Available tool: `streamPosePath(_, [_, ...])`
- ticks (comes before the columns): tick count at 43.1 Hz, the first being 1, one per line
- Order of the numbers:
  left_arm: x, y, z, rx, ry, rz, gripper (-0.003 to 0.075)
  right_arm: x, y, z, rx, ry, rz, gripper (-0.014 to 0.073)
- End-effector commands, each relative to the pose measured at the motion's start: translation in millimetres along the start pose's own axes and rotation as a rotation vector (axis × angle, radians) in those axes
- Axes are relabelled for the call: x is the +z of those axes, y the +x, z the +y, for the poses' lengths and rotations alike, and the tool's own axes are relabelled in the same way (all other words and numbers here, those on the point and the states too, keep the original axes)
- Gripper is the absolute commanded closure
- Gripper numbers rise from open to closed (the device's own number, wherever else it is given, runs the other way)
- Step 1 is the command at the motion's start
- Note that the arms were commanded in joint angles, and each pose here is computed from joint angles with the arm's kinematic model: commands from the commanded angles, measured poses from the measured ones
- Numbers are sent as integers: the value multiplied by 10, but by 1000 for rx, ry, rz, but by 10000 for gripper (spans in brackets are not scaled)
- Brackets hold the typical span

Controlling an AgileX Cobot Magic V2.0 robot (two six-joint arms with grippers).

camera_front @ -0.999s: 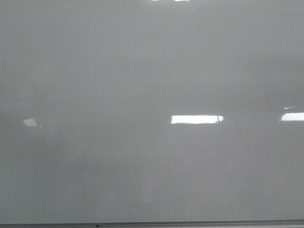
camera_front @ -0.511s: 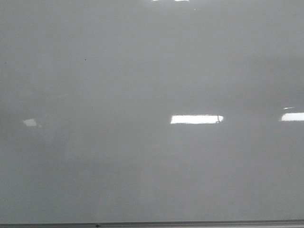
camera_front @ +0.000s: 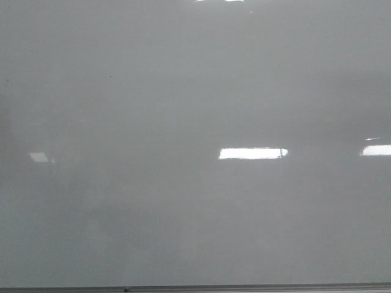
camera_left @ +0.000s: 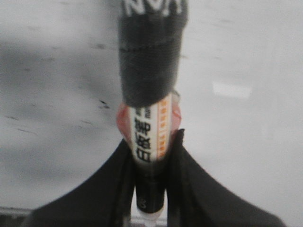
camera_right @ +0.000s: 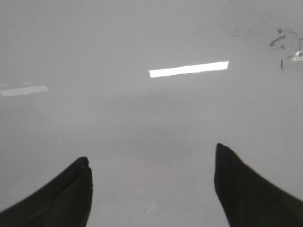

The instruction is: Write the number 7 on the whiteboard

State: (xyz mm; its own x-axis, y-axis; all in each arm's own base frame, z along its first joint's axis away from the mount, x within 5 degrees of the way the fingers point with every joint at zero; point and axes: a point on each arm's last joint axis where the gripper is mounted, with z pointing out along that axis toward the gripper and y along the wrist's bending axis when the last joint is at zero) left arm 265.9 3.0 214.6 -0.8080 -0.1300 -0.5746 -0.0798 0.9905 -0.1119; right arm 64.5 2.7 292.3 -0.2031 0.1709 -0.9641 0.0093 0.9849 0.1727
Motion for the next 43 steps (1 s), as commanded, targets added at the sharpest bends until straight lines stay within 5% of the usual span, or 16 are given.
streamPosePath(1, [-276, -164, -271, 162, 81, 93, 664, -21, -172, 28, 1, -14, -95, 36])
streamPosePath(5, [-408, -201, -565, 356, 168, 137, 664, -1, -160, 27, 1, -11, -65, 36])
streamPosePath(16, [-1074, 114, -1487, 1037, 498, -73, 672, 155, -204, 116, -85, -71, 199, 36])
streamPosePath(21, [-1243, 349, -1663, 1165, 582, -32, 678, 239, -257, 270, -173, -216, 317, 36])
streamPosePath(33, [-1455, 717, -1970, 1384, 725, -40, 677, 340, -373, 936, -446, -869, 543, 36])
streamPosePath(43, [-1485, 735, -2026, 1392, 739, -85, 677, 596, -449, 1386, -522, -1055, 587, 36])
